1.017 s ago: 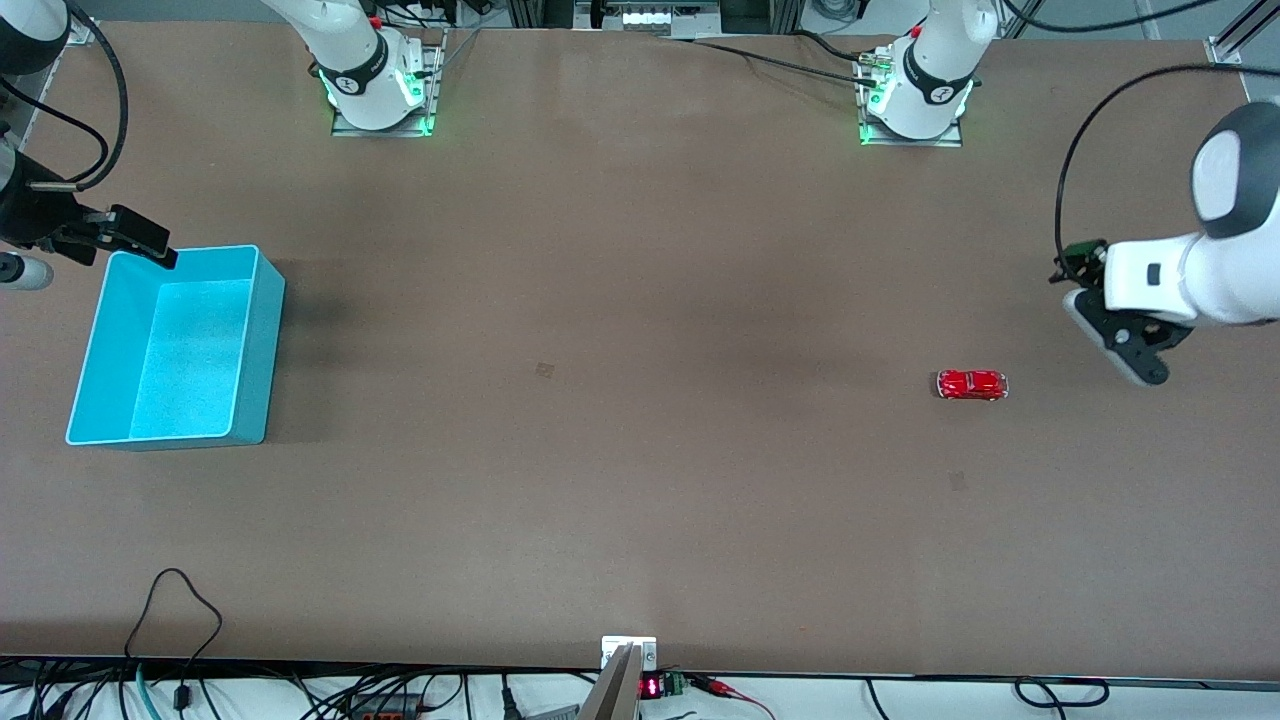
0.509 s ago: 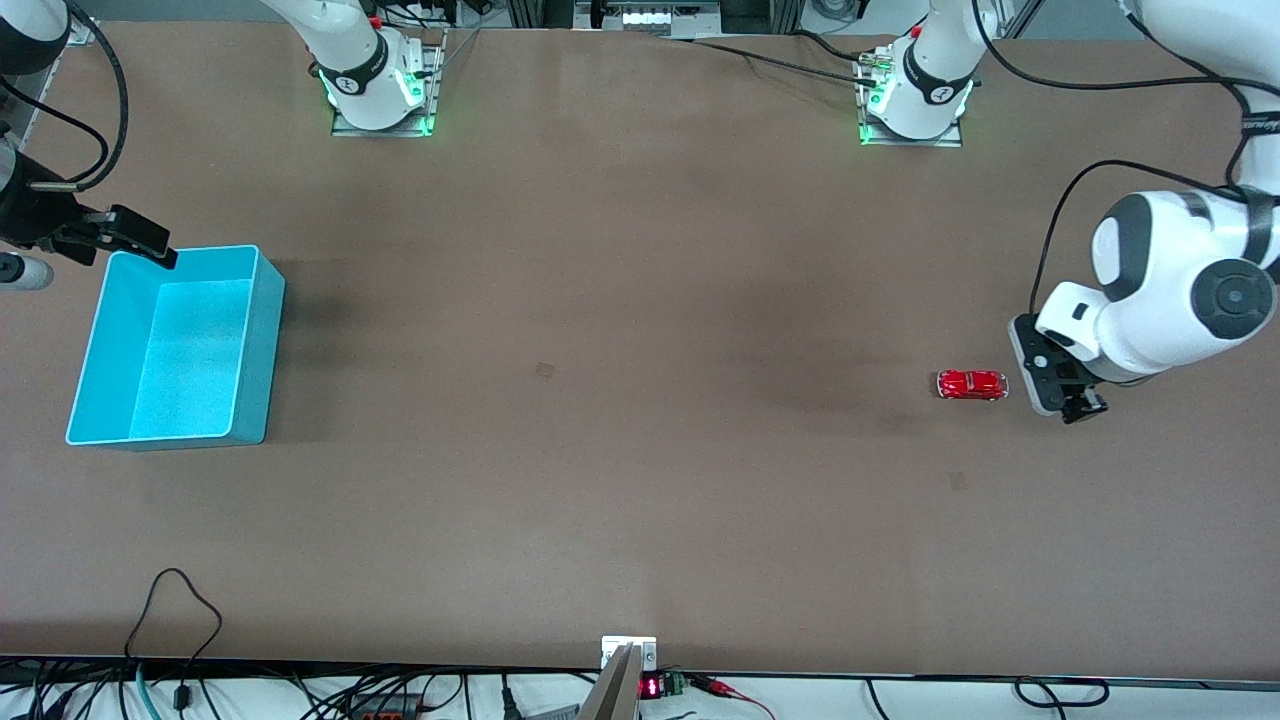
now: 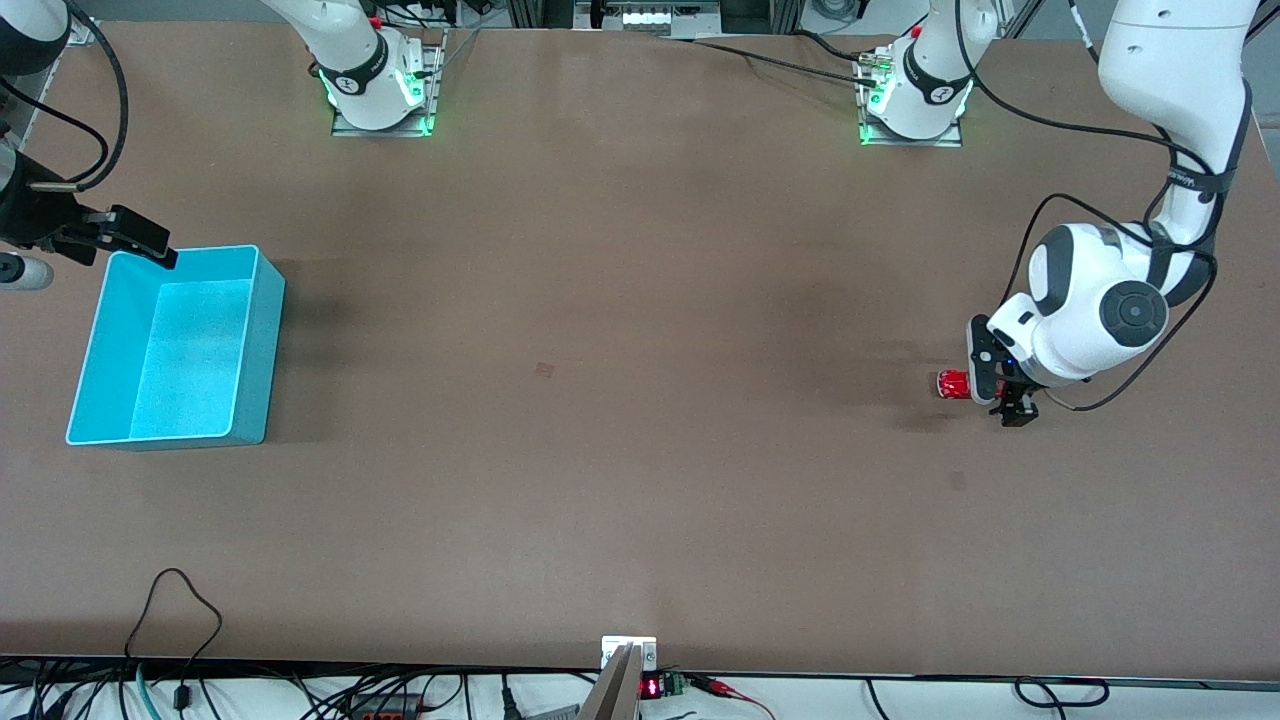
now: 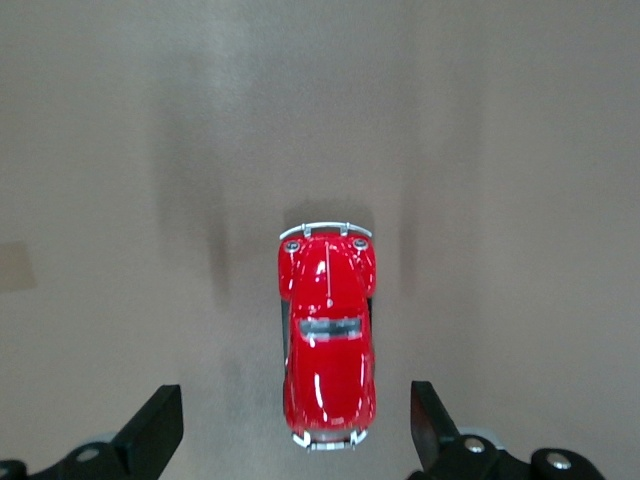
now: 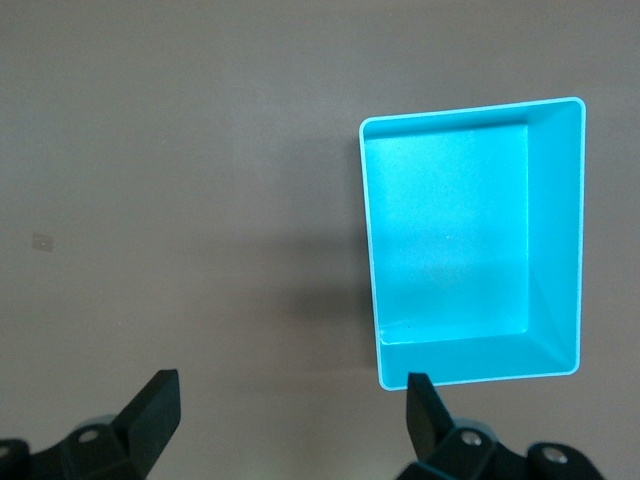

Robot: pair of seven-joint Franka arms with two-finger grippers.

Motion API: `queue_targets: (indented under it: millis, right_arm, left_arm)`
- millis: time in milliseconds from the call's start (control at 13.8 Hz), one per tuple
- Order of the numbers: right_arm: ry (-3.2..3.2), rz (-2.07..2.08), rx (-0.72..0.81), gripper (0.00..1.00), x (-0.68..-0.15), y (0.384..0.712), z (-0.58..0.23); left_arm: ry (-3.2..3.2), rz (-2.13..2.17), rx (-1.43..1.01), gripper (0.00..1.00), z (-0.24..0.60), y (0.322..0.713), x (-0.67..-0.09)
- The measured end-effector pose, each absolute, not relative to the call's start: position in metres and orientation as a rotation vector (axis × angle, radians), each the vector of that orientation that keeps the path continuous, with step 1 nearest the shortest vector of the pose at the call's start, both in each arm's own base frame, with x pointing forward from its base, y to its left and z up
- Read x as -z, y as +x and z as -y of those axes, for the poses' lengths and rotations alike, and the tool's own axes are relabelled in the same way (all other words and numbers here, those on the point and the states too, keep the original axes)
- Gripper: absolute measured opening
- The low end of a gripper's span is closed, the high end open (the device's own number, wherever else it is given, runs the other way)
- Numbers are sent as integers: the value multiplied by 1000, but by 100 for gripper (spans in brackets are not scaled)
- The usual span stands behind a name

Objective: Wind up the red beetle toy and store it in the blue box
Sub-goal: 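Close the left gripper on the red car's body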

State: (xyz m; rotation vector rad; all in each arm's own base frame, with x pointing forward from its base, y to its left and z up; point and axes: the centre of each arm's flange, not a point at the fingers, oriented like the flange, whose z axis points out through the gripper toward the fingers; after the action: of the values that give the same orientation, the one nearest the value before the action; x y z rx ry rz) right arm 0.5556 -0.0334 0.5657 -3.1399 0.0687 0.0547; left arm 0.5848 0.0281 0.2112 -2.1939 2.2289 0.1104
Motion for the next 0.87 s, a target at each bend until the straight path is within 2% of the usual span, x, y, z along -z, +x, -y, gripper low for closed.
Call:
queue_targets:
  millis: [363,509,726,872]
  right_arm:
    - [-3140,-69,-55,100,-566,556,33]
    - [-3140,-69,-55,100,-566,556,33]
    - [-3140,-69,-55,100,-566,556,33]
    - [-3140,-69,-55,100,-566,556,33]
  left_arm:
    - [-2171,-2226,-67,98,-27,568,-190]
    - [-2166,-2227,-62,81,-27,568,-190]
    - [-2163,-2229,-61,46,-28,568,-190]
    - [-2162,-2229,-59,44,-28,568,-191]
